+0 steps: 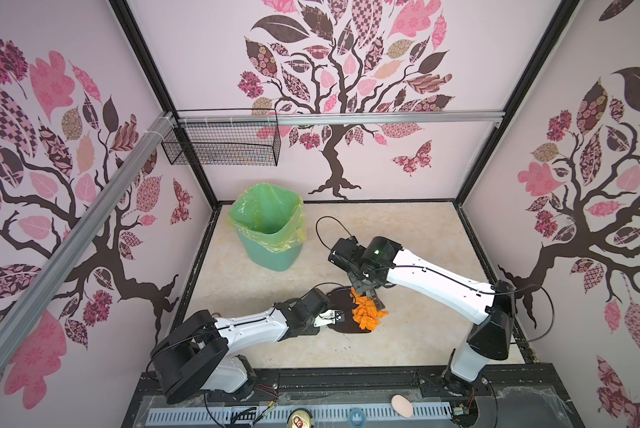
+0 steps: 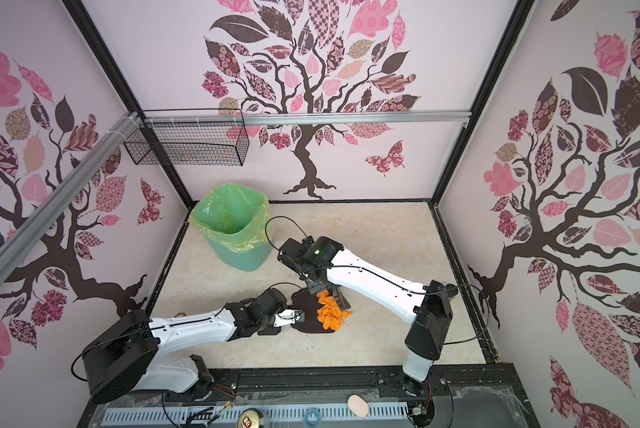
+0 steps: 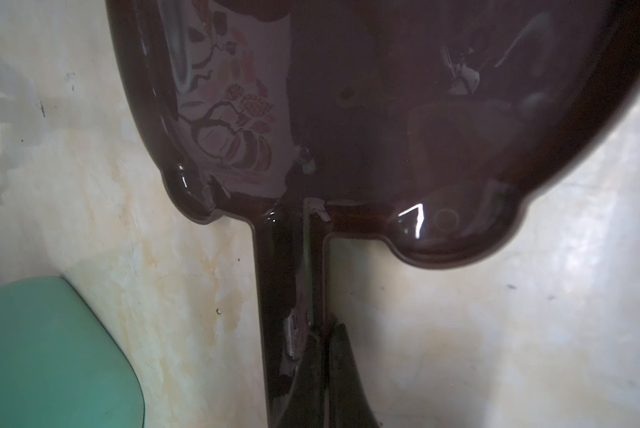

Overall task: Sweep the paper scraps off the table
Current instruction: 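Push the orange scraps onto the dustpan with the right gripper's brush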

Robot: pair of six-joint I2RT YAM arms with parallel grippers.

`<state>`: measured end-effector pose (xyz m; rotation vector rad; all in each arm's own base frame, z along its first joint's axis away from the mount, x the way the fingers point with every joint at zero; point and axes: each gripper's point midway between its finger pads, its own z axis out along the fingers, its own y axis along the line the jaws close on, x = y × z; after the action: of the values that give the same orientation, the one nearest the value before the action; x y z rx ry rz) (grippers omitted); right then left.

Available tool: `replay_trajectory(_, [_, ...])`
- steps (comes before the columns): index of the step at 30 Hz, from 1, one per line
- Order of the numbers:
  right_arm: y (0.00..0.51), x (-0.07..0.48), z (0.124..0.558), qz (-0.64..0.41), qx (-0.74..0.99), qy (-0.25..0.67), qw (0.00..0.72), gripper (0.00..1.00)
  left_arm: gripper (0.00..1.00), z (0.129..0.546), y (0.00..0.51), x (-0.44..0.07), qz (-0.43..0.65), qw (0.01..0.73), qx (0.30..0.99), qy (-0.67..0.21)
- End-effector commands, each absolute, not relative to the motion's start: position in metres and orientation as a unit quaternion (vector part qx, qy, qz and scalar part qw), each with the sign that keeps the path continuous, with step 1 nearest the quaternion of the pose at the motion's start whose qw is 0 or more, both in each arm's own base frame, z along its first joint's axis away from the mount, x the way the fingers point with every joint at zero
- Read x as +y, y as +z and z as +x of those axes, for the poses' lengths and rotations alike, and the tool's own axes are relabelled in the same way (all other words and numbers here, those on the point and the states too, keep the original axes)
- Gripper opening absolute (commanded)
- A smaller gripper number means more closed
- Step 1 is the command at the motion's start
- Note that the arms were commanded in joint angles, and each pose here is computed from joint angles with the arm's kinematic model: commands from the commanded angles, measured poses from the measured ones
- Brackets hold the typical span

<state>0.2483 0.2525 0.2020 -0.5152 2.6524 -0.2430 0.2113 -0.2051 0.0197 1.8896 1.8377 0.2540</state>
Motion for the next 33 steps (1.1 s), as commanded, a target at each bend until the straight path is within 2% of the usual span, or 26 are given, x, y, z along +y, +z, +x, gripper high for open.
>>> replay_trajectory(1, [0.201,0.265,0.240,-0.179,0.962,-0.069,0.196,0.00,0.00,0.215,0.023,-0.210,0.689,0.246,0.676,0.094])
replay_trajectory(14, [0.243,0.261,0.235,-0.162,0.957,-0.040,0.237,0.00,0.00,0.215,0.025,-0.211,0.688,0.248,0.675,0.092])
replay_trajectory(25, [0.297,0.204,0.238,-0.117,0.942,-0.060,0.309,0.00,0.00,0.206,0.062,-0.206,0.675,0.275,0.684,0.043])
replay_trajectory(33, [0.286,0.161,0.240,-0.087,0.947,-0.072,0.301,0.00,0.00,0.197,0.111,-0.196,0.662,0.300,0.687,0.014])
